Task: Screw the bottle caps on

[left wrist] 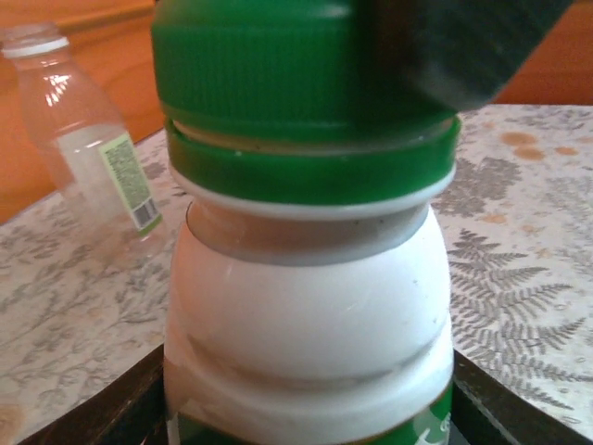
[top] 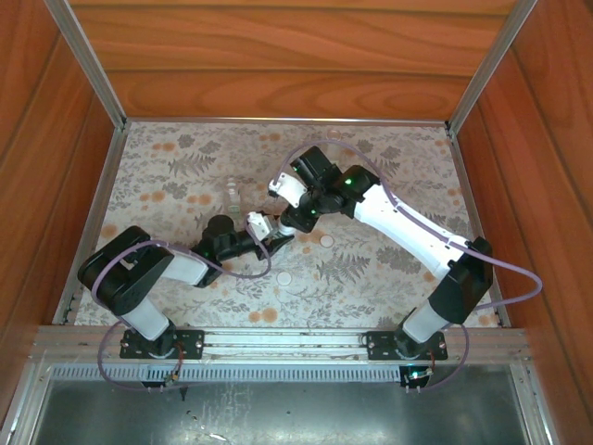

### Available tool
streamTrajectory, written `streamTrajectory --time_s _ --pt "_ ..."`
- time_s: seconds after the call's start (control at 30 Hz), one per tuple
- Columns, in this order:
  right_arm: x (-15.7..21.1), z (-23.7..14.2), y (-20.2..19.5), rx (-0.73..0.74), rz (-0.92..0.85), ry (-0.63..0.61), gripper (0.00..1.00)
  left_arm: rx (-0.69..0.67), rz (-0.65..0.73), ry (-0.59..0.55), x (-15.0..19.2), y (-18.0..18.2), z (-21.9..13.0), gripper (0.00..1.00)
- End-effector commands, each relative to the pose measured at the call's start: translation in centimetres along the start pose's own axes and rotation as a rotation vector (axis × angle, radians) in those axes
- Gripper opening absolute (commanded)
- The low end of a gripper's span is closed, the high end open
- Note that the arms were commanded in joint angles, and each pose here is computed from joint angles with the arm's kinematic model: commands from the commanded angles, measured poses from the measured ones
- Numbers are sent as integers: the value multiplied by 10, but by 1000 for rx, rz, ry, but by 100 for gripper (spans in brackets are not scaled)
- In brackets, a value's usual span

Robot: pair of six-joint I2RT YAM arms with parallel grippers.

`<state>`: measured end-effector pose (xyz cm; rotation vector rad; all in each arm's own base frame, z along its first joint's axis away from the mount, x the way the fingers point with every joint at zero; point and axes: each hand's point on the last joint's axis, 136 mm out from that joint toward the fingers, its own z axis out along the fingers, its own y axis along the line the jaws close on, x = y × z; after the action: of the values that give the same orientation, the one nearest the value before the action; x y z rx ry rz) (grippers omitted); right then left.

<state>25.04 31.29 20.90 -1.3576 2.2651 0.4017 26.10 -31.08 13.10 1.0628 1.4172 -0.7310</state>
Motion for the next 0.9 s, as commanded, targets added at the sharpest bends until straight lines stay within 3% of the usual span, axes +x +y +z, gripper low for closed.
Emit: streamTrajectory --time_s 0.0,0.1,0.17,0.27,0.4,0.5,0.67,0.8,0.87 --pt "8 3 -22 145 453 20 24 -88 104 -75 -33 21 2 58" --pt "14 1 -23 200 619 19 25 -94 116 -65 -31 22 4 58" --pt "15 -1 -21 206 632 9 26 -85 116 -62 -29 20 5 58" --pt "8 -7 -15 163 553 -21 34 -30 102 -61 -25 10 5 58" --pt "-9 -29 -6 110 339 -150 58 13 97 -49 -18 -2 -4 58" --pt "-16 -50 3 84 160 -248 65 18 106 -34 -14 -7 -10 58" --pt "2 -64 22 75 -265 -309 65 29 171 32 -6 -14 -17 58" --pt "8 -77 23 153 -547 -357 64 32 239 72 -8 -20 -21 58" --pt "16 -82 41 80 -701 -360 65 26 276 79 -12 -21 -23 58"
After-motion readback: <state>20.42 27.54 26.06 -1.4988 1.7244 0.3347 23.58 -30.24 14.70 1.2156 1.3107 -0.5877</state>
